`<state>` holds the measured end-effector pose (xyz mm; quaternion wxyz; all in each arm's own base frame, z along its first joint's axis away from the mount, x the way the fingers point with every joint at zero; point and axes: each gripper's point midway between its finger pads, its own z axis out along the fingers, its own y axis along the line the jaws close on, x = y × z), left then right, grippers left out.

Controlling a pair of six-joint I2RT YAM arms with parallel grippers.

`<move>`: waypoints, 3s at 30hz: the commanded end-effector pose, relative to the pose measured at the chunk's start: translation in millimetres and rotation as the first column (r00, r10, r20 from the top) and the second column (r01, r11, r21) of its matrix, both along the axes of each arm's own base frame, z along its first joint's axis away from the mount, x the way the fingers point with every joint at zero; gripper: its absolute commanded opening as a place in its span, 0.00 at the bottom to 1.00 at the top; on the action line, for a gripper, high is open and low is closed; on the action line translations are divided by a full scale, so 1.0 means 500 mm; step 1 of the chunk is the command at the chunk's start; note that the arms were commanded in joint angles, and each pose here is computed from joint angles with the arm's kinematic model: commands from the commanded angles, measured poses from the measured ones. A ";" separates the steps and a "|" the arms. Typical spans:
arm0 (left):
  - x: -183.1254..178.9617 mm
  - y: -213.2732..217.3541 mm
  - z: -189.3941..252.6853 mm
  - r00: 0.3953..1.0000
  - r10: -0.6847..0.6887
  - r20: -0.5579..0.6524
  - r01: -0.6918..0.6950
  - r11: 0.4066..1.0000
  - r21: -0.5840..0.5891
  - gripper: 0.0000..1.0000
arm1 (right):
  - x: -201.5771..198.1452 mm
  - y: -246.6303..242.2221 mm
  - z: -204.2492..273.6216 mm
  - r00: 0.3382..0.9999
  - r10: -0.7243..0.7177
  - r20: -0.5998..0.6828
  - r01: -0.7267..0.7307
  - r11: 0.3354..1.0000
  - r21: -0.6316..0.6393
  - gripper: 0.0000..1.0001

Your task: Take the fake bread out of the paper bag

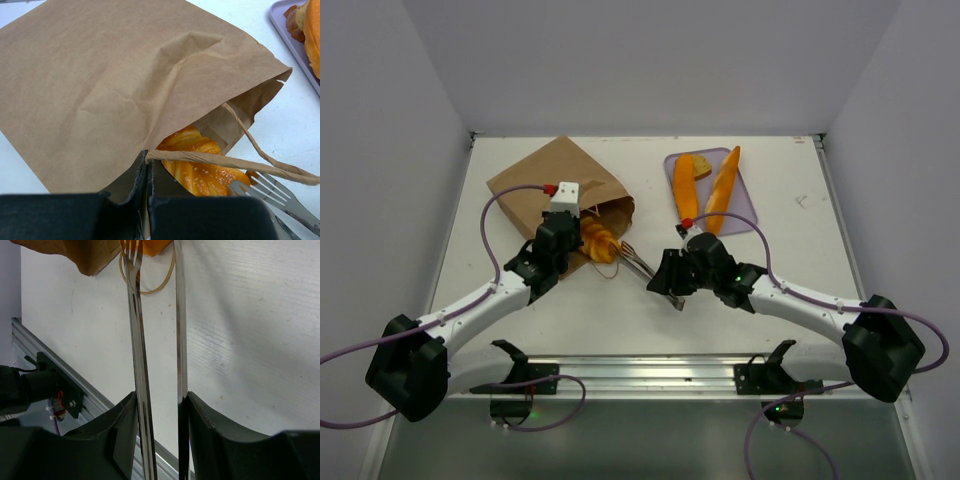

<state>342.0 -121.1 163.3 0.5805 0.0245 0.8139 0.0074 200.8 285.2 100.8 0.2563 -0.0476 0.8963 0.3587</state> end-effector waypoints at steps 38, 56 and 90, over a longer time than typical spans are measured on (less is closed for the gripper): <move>0.007 -0.005 0.020 0.999 -0.002 0.038 0.003 0.999 -0.034 0.00 | 0.046 -0.004 0.092 0.996 -0.017 0.089 0.012 0.998 0.057 0.48; 0.006 -0.007 0.022 0.999 -0.006 0.040 0.008 0.999 -0.035 0.00 | 0.123 0.050 0.100 0.990 0.047 0.134 -0.050 0.999 0.014 0.49; 0.005 -0.008 0.024 0.999 -0.010 0.042 0.011 0.999 -0.036 0.00 | 0.178 0.104 0.034 0.982 0.159 0.103 -0.156 0.987 -0.035 0.43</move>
